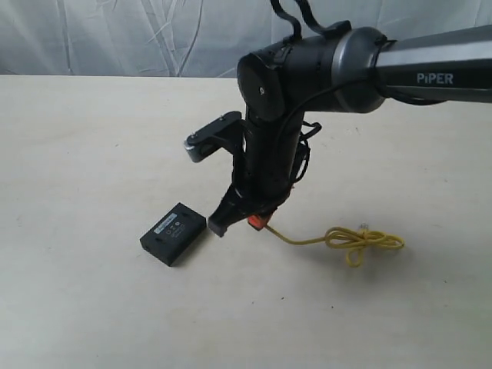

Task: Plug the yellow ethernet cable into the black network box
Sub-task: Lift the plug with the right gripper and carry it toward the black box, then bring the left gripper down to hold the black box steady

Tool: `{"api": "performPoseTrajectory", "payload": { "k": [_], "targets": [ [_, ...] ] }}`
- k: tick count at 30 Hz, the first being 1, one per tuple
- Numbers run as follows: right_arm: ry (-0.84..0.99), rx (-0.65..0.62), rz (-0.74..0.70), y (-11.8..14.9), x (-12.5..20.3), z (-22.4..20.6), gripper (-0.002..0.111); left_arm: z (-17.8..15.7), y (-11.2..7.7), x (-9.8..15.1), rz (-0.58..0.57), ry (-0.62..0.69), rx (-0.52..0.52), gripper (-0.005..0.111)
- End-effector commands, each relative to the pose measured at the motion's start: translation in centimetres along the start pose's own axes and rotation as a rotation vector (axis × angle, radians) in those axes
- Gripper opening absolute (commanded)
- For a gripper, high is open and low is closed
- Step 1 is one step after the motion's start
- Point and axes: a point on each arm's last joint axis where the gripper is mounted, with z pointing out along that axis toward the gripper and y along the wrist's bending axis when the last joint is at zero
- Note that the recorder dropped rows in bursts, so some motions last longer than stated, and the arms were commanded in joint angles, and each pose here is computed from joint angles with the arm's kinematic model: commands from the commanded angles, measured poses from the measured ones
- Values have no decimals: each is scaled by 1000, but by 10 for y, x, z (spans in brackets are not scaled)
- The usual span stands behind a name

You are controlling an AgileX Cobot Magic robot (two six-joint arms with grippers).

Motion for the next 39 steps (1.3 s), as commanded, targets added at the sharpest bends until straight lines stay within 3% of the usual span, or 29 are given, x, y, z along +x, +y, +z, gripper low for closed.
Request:
{"api": "performPoseTrajectory", "payload": {
  "k": [1,5,9,10,11,12,13,14,16,18,22,28,33,39],
  "targets": [
    [-17,-18,-79,9,11,16,0,2,2,3,-151,61,-18,0],
    [10,-28,-97,11,20,26,0,23,-3,-17,-139,317,12,0],
    [-33,-37,-93,12,20,24,0,99,-4,-36,55,731,36,0],
    [-46,-41,-106,15,20,21,0,134,-5,-27,125,890,82,0],
    [-47,-41,-113,16,19,21,0,148,-6,-21,161,951,117,0],
    [-52,-50,-120,21,19,20,0,182,-12,2,201,1096,230,0],
    [-54,-50,-132,23,19,20,0,194,-15,14,209,1147,286,0],
    [-56,-52,-162,30,18,20,0,221,-23,47,178,1244,408,0],
    [-59,-55,-181,38,17,21,0,242,-31,75,156,1287,531,0],
    [-73,-54,-212,49,15,21,-1,261,-43,115,107,1348,717,0],
    [-101,-49,-216,53,12,22,-1,269,-56,159,66,1425,873,0],
    [-95,-46,-193,53,11,31,-1,263,-89,188,79,1421,1130,0],
    [-96,-45,-192,52,10,34,-1,255,-102,206,124,1429,1191,0],
    [-117,-28,-200,51,7,43,-1,249,-113,210,166,1338,1355,0]
  ]
}}
